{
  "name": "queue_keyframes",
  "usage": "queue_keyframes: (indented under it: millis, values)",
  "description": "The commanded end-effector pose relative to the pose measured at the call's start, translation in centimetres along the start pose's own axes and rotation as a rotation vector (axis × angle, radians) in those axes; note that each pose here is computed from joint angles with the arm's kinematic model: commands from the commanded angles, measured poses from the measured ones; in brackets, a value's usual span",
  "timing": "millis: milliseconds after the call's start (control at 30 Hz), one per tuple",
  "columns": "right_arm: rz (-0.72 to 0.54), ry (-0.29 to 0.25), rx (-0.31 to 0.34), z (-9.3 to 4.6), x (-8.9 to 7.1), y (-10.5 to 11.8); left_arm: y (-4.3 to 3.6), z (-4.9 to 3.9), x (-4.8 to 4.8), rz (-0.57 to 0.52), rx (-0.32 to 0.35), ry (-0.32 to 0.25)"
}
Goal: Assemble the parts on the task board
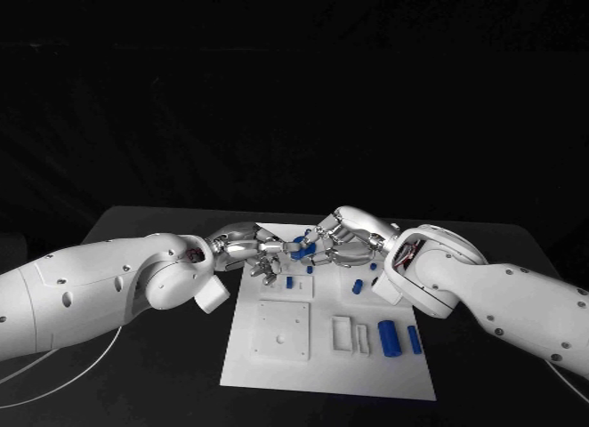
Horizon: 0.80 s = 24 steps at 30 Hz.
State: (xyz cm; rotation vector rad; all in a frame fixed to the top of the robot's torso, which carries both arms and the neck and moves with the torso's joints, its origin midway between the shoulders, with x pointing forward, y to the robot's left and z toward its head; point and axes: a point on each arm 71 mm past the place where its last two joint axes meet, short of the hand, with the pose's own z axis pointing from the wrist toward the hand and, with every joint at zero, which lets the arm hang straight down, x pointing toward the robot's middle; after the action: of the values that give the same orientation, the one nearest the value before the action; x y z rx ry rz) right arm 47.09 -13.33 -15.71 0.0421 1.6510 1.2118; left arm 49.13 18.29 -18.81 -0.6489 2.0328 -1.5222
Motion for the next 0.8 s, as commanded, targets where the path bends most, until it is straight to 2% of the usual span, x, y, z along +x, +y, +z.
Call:
queue_keyframes:
  millis: [33, 233, 800]
  values:
    - [-0.007, 0.014, -0.006, 0.04, 0.16, 0.07, -0.13, 0.06, 0.34, -0.056, 0.012, 0.041]
    - [-0.01, 0.014, -0.002, 0.05, 0.16, 0.03, -0.17, 0.08, 0.53, -0.076, 0.014, 0.062]
    - [-0.012, 0.016, 0.001, 0.05, 0.19, -0.01, 0.07, 0.0, 0.47, -0.109, -0.014, 0.073]
